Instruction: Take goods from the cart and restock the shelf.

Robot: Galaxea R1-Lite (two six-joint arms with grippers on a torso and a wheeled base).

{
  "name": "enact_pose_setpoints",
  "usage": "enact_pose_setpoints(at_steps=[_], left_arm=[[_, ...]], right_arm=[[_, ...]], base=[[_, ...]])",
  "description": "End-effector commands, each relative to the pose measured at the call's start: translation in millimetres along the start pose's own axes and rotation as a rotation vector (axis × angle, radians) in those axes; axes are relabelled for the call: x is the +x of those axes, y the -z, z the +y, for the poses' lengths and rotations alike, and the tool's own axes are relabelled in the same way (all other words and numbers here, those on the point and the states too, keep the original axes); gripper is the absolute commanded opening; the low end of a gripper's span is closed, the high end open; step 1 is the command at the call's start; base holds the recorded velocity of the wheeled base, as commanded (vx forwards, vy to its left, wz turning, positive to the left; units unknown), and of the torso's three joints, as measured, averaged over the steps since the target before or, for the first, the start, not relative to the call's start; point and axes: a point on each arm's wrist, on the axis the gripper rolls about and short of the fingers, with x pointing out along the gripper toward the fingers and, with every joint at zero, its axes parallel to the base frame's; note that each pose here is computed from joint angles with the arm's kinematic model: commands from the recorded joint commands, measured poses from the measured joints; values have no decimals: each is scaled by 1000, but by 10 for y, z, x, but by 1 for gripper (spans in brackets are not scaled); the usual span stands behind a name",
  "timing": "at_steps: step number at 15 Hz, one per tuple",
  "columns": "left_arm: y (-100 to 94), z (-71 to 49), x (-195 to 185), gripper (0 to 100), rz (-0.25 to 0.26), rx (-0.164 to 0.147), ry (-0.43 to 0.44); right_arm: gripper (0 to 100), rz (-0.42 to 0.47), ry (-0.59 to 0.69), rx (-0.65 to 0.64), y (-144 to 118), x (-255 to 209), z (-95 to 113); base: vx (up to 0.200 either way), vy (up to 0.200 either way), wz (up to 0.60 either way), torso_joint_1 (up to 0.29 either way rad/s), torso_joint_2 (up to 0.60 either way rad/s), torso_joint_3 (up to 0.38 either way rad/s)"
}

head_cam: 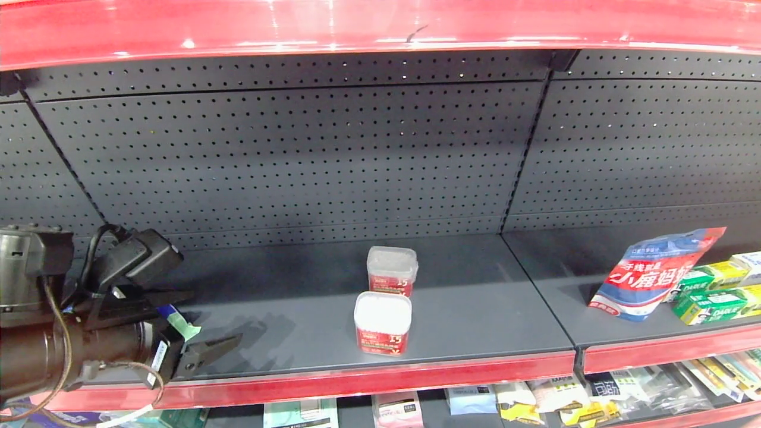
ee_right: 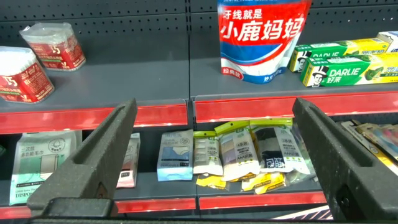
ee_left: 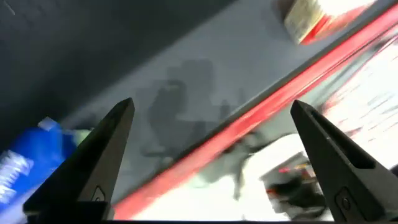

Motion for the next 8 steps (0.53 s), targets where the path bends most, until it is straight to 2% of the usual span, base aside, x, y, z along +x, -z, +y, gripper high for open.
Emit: enact_pose_setpoints(at_steps=[1, 2, 3, 5, 8], left_arm=[[-52, 22, 62, 100, -17, 71, 4], [-70, 19, 217, 100, -16, 104, 47], [-105, -5, 298, 100, -31, 119, 93], [-212, 37, 435, 100, -54, 146, 141], [-275, 65, 550, 100, -58, 212, 194]], right_arm=[[100, 1, -1, 0, 0, 1, 0], [100, 1, -1, 0, 0, 1, 0], [100, 1, -1, 0, 0, 1, 0], [100, 1, -1, 0, 0, 1, 0], [100, 1, -2, 0, 0, 1, 0]], base=[[0, 0, 0, 0, 0, 0], [0, 0, 0, 0, 0, 0], [0, 0, 0, 0, 0, 0], [0, 0, 0, 0, 0, 0], [0, 0, 0, 0, 0, 0]])
